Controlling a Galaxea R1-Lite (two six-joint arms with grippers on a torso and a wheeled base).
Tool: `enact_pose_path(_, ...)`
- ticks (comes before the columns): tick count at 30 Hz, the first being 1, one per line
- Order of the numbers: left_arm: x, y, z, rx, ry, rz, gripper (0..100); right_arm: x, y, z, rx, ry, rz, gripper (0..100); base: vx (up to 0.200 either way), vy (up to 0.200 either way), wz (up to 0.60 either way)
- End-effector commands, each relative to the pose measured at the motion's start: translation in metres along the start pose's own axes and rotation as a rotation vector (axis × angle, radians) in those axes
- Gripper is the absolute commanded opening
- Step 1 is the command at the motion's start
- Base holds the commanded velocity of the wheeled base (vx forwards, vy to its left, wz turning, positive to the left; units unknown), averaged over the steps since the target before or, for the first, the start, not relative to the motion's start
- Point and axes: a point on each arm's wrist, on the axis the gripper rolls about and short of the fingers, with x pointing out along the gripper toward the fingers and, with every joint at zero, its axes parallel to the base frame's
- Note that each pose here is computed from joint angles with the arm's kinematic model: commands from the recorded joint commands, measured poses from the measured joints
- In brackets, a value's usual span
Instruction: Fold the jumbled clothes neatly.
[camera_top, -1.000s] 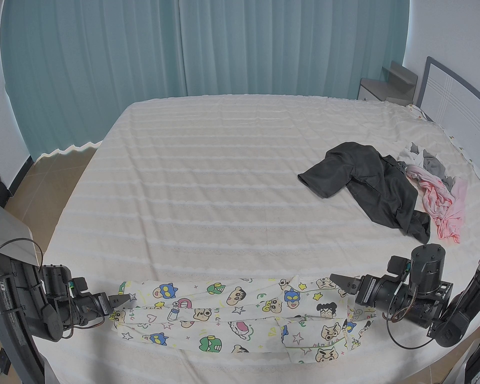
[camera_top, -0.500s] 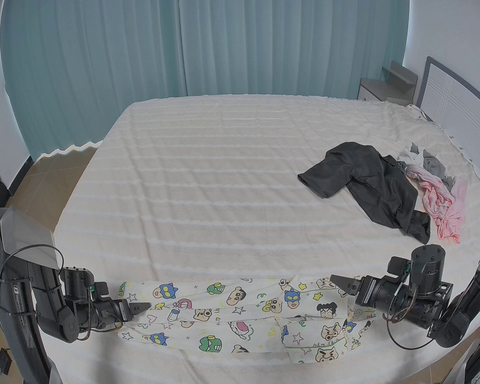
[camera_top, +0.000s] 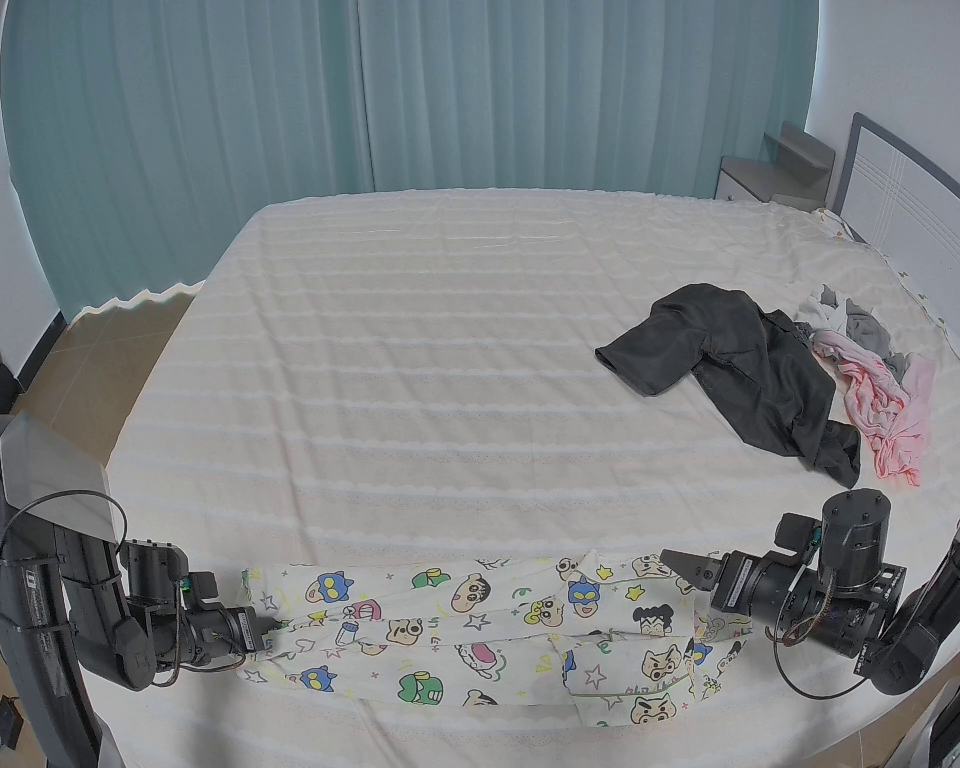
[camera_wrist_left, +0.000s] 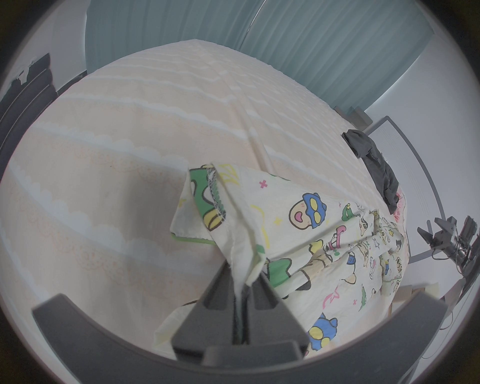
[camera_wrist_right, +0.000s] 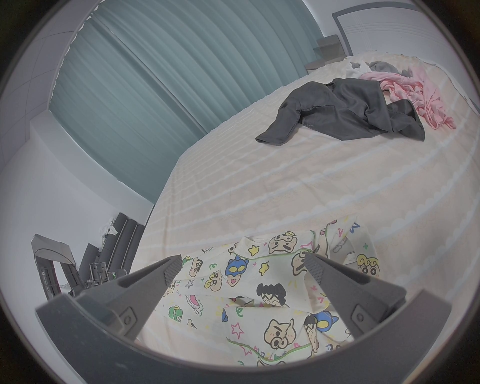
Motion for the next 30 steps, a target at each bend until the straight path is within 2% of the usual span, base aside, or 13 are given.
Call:
enact_pose_path(1,-0.015,-0.002,0.011,0.000,-0.053,0.004,0,0.000,0.000,0.000,0.000,0.000,0.000,100,0.000,0.000,0.00)
enact_pose_path(10,-0.056,0.005,0.041,-0.077,-0.074,0.022,0,-0.002,0.001,0.002,0.000,-0.009,0.006,100,0.000,0.000,0.00)
enact_pose_path(15,-0.062,0.015,0.049,-0.071,-0.096,0.053,0,-0.002,0.001,0.001,0.000,-0.010,0.005,100,0.000,0.000,0.00)
enact_pose_path(21,-0.068,0.031,0.053,-0.070,-0.123,0.094,0,-0.002,0.001,0.001,0.000,-0.008,0.004,100,0.000,0.000,0.00)
enact_pose_path(26,-0.084,0.048,0.070,-0.119,-0.171,0.119,0,-0.003,0.001,0.001,0.000,-0.007,0.003,100,0.000,0.000,0.00)
enact_pose_path(30,-0.112,0.069,0.089,-0.200,-0.201,0.108,0,-0.003,0.000,0.001,0.001,-0.007,0.003,100,0.000,0.000,0.00)
